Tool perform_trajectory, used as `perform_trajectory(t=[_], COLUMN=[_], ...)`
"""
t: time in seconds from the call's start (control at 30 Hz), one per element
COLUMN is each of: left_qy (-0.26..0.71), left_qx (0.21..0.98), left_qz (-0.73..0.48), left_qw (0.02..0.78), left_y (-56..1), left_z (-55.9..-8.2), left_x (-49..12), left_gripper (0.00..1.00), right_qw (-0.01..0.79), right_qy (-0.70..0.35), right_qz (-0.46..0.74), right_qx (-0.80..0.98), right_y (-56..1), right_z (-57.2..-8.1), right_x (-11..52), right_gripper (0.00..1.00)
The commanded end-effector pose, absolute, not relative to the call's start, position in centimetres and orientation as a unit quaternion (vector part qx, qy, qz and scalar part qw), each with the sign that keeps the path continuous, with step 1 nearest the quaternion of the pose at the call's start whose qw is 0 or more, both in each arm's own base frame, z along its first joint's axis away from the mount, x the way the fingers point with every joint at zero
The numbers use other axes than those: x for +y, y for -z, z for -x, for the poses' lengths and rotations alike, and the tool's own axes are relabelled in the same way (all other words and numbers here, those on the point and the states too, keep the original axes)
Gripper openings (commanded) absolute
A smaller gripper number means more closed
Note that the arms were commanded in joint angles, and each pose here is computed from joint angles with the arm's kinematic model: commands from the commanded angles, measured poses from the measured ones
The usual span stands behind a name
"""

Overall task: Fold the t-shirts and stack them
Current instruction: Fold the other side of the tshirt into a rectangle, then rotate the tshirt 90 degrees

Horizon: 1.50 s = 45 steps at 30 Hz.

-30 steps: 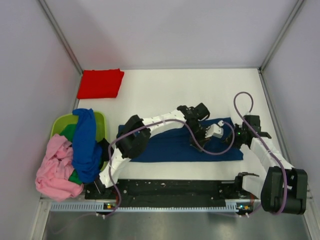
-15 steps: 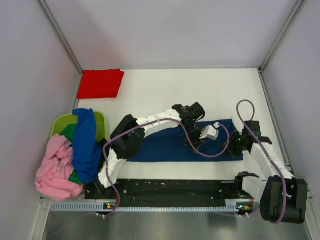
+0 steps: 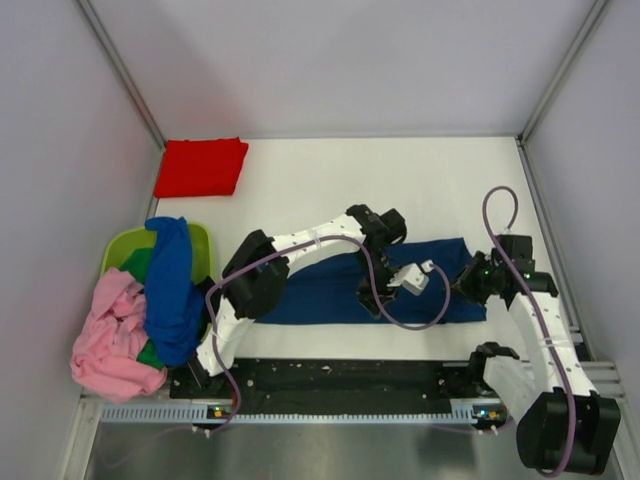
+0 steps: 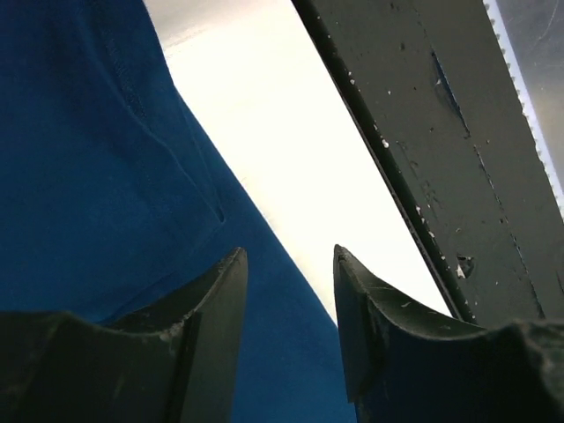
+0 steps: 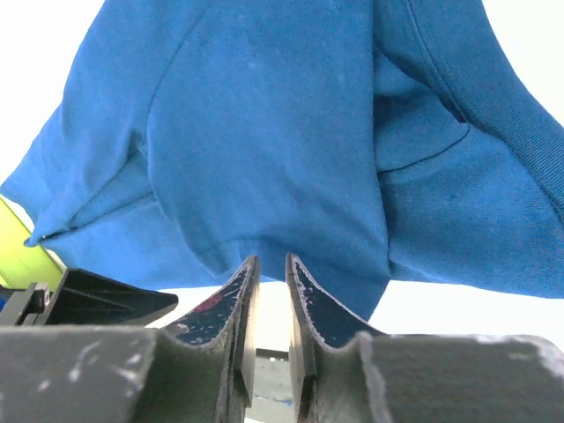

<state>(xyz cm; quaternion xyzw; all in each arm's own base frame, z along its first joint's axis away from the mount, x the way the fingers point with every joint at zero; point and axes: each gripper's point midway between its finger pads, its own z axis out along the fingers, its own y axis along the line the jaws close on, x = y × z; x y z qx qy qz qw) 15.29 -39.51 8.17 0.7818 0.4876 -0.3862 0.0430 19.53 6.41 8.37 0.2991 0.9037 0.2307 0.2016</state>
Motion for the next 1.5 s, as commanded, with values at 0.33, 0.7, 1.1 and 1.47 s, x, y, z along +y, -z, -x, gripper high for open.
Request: perform_trajectory(t=[0.33, 0.7, 1.1, 1.47], left_qy=[0.259, 0.015, 0.075, 0.042], left_qx=[0.664, 0.834, 0.855, 0.863], left_qz=[-0.676, -0.527, -0.506, -0.473], left_qw=[0.188, 0.166, 0.085, 0.170], left_y=[-11.4, -5.2, -3.9, -8.4], left_z=[-27.0, -33.3, -25.0, -32.8], left_x=[-38.6, -16.6, -11.3, -11.2], left_gripper=[0.44, 0.43, 0.42, 0.43], right_qw=[0.297, 0.227, 0.289, 0.260], right_qy=[-0.209, -0.137, -0.183, -0.082], right_qz=[-0.287, -0.307, -0.238, -0.225], right_qx=[0.886, 0.914, 0.909, 0.936], right_y=[-7.5, -0.7, -7.0, -6.2], right_z=[-27.7, -36.0, -52.9, -38.7], right_x=[4.0, 1.1, 2.2, 1.1], right_gripper=[0.00, 0.00, 0.00, 0.01])
